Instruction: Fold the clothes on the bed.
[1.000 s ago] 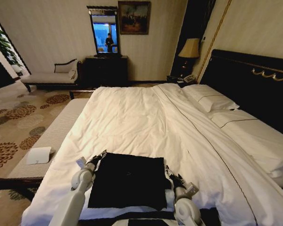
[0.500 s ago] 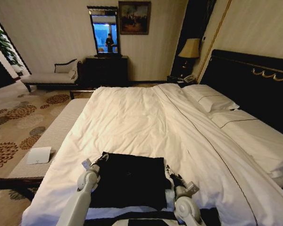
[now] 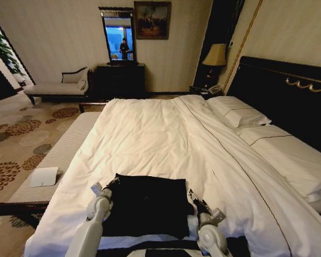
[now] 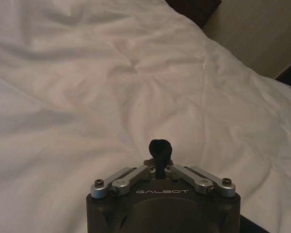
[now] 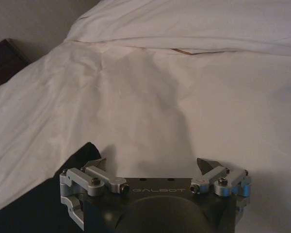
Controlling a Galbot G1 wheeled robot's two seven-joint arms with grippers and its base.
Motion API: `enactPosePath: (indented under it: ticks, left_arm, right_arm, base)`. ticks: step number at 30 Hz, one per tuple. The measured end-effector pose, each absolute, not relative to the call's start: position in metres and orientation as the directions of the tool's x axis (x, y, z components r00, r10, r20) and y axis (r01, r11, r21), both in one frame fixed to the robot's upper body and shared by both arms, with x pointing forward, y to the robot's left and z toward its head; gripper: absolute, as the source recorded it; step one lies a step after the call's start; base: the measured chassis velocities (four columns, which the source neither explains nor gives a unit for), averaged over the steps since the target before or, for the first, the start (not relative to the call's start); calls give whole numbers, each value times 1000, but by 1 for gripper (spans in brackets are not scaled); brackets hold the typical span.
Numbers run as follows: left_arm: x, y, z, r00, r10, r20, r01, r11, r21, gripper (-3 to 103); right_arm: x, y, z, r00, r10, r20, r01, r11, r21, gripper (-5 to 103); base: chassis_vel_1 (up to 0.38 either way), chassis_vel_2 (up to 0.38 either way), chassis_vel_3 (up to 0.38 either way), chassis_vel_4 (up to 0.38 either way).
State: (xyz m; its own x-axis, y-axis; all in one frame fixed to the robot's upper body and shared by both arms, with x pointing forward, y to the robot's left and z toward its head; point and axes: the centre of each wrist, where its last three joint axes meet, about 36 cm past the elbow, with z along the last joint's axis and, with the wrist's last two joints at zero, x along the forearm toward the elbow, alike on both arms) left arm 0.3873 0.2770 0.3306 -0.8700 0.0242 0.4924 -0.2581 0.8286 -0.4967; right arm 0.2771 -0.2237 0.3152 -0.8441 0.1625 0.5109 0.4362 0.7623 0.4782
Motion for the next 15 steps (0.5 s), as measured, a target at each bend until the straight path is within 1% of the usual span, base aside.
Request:
enactPosePath:
  ticks: [2, 5, 9, 11, 12, 15]
  left_arm:
    - [387, 281, 333, -872, 17, 488, -260, 830, -494, 2]
    - [387, 282, 333, -874, 12, 486, -263, 829, -493, 2]
    - [391, 283, 331, -876, 2, 482, -274, 820, -503, 2]
    - [391, 283, 331, -877, 2, 481, -275, 819, -504, 2]
    - [393, 282, 331, -878, 3, 478, -274, 816, -509, 2]
    - [393, 281, 331, -879, 4, 477, -274, 815, -511, 2]
  right_arm:
    - [279, -227, 316, -847, 133, 514, 427, 746, 511, 100]
    - [281, -230, 313, -860, 102, 500, 400, 744, 535, 100]
    - [294, -241, 308, -911, -30, 411, 263, 727, 635, 100]
    - [295, -242, 308, -913, -43, 405, 250, 725, 641, 100]
    - [301, -247, 306, -920, -92, 381, 202, 723, 660, 100]
    - [310, -254, 295, -926, -153, 345, 130, 728, 673, 100]
  base:
    - [0, 0, 0, 0]
    - [0, 0, 0, 0]
    - [0, 0, 0, 0]
    - [0, 0, 0, 0]
    - [0, 0, 0, 0]
    - [0, 0, 0, 0]
